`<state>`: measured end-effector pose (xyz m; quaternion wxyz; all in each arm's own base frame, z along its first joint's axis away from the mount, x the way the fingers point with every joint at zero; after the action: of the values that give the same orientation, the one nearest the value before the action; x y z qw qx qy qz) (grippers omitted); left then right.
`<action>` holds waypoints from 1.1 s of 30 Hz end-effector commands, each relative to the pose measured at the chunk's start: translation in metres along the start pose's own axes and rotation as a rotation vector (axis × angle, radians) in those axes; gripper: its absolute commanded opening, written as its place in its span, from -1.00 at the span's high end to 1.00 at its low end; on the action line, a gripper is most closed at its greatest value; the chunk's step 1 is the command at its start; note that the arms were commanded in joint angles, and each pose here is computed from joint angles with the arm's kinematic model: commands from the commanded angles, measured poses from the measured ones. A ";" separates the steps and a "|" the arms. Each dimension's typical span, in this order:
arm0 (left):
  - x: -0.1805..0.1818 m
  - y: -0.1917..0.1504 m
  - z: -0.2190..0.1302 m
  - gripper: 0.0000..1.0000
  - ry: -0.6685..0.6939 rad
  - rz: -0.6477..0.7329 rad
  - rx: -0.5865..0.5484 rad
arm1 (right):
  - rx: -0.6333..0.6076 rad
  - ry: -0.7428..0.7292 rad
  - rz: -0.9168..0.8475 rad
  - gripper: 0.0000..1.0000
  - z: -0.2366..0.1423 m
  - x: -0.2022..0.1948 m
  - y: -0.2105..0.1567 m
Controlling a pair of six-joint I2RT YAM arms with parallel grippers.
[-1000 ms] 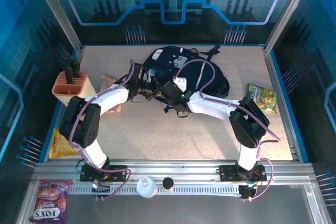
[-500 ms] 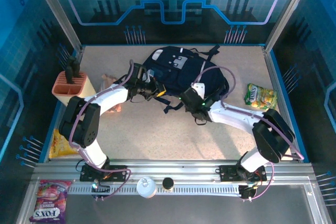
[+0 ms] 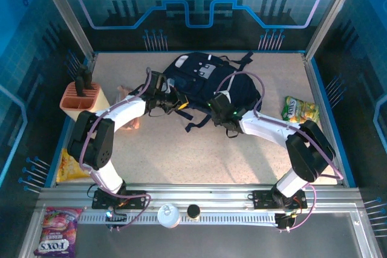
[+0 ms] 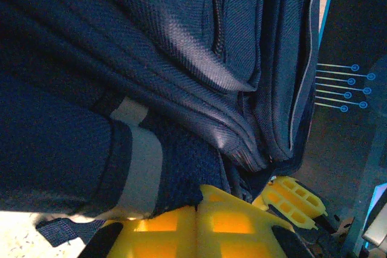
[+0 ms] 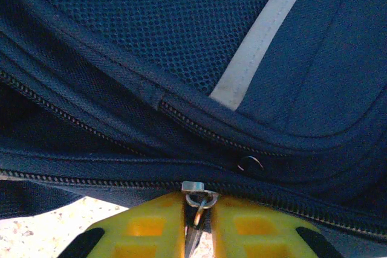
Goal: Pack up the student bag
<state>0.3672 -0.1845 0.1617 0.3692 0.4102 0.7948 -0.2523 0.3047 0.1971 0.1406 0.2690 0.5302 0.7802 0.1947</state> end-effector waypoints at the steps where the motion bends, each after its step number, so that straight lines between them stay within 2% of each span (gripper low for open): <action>1: -0.028 0.004 -0.012 1.00 -0.075 0.060 -0.014 | -0.025 0.002 -0.008 0.69 0.003 -0.003 0.013; 3: -0.028 0.005 -0.012 1.00 -0.071 0.062 -0.023 | -0.024 0.001 -0.005 0.78 0.003 -0.003 0.012; 7: -0.025 0.015 -0.015 1.00 -0.059 0.051 -0.058 | -0.016 -0.044 0.016 0.81 0.000 -0.015 0.004; 13: -0.023 0.035 -0.019 1.00 -0.042 0.040 -0.109 | 0.018 -0.082 0.135 0.81 -0.004 -0.054 -0.027; 17: -0.021 0.046 -0.012 1.00 -0.022 0.045 -0.118 | 0.056 -0.085 0.153 0.86 -0.006 -0.068 -0.046; 20: -0.025 0.057 -0.003 1.00 -0.004 0.064 -0.131 | 0.068 -0.041 0.122 0.95 -0.011 -0.064 -0.046; 24: -0.028 0.077 0.008 0.98 0.039 0.095 -0.168 | 0.061 0.136 0.055 1.00 -0.018 -0.040 -0.036; 28: -0.029 0.093 0.009 0.78 0.062 0.114 -0.221 | 0.041 0.280 -0.013 1.00 -0.025 -0.005 -0.016; 31: -0.024 0.098 0.000 0.49 0.079 0.099 -0.260 | 0.033 0.354 -0.048 1.00 -0.026 0.022 0.000; 33: -0.020 0.095 -0.011 0.20 0.091 0.093 -0.291 | 0.029 0.395 -0.053 1.00 -0.024 0.040 0.012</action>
<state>0.4500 -0.1490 0.1568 0.3776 0.4028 0.8217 -0.1413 0.2886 0.2052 0.1512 0.1543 0.4962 0.8159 0.2534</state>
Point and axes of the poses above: each hand's point on the last joint's axis, 136 mm out from that joint toward the fingers, its own z axis out along the fingers, its own x axis along the line the jaws close on, y = z × x, the point moved 6 cm from there along -z, back along the fingers, and after that the axes turned 13 degrees about -z, right-handed, at the moved point
